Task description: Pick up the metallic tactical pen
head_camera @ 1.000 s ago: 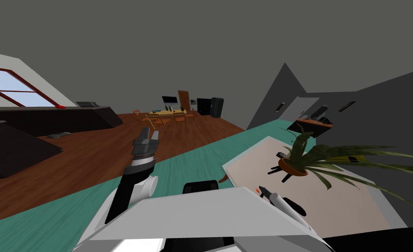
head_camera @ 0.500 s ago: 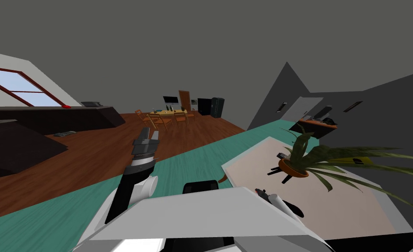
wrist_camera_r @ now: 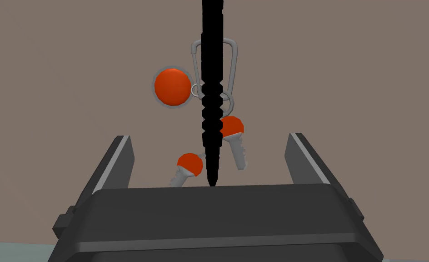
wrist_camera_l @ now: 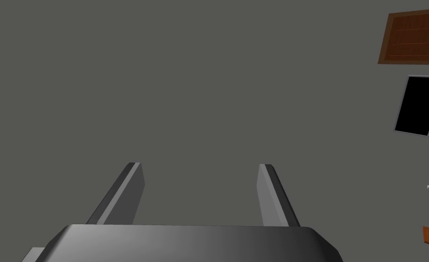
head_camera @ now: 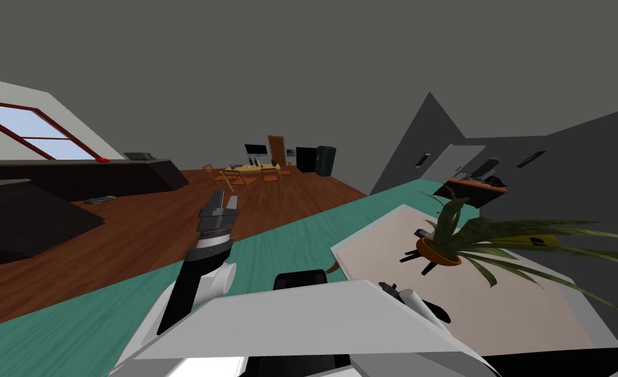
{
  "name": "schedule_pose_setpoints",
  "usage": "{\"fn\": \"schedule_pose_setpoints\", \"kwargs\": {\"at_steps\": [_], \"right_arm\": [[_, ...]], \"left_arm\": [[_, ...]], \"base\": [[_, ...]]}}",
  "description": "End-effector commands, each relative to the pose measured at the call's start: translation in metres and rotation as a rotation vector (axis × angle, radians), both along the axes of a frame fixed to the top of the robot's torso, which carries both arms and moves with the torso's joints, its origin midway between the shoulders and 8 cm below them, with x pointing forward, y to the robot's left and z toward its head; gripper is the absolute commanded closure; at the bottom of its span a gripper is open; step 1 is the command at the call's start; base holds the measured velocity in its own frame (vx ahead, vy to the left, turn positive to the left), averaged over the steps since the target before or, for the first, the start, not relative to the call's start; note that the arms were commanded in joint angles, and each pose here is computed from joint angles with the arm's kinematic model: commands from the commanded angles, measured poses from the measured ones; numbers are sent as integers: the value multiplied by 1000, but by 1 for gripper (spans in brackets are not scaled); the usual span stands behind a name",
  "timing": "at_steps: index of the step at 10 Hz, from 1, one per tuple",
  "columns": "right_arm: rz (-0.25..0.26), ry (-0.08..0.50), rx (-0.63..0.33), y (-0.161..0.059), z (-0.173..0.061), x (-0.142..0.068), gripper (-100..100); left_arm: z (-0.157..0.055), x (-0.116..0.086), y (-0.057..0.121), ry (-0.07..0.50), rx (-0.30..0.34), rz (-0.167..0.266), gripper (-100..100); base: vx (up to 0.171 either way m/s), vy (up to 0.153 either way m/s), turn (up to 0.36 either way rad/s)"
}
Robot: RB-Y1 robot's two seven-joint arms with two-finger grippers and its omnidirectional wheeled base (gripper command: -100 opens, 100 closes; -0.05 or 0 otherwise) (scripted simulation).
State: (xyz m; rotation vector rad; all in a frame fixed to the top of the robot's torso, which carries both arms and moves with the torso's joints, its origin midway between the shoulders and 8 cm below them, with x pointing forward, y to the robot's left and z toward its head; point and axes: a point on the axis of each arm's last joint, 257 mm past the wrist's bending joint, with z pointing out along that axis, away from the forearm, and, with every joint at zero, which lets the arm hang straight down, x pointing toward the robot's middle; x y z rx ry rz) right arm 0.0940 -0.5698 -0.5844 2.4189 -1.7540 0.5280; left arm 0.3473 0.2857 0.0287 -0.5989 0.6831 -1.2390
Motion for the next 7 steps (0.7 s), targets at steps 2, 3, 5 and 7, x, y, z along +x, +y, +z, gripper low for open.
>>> {"fn": "schedule_pose_setpoints", "kwargs": {"at_steps": [2, 3, 5, 7], "right_arm": [[-10, -8, 4, 6, -4, -9, -100], [6, -3, 1, 6, -4, -9, -100], [8, -4, 1, 9, -6, -14, -100], [-4, -10, 5, 16, -11, -24, -100]], "left_arm": [[0, 0, 0, 0, 0, 0, 0], [0, 0, 0, 0, 0, 0, 0], [0, 0, 0, 0, 0, 0, 0], [0, 0, 0, 0, 0, 0, 0]], "base": [[42, -29, -21], [56, -27, -5], [36, -26, -11], [42, -26, -20]]}}
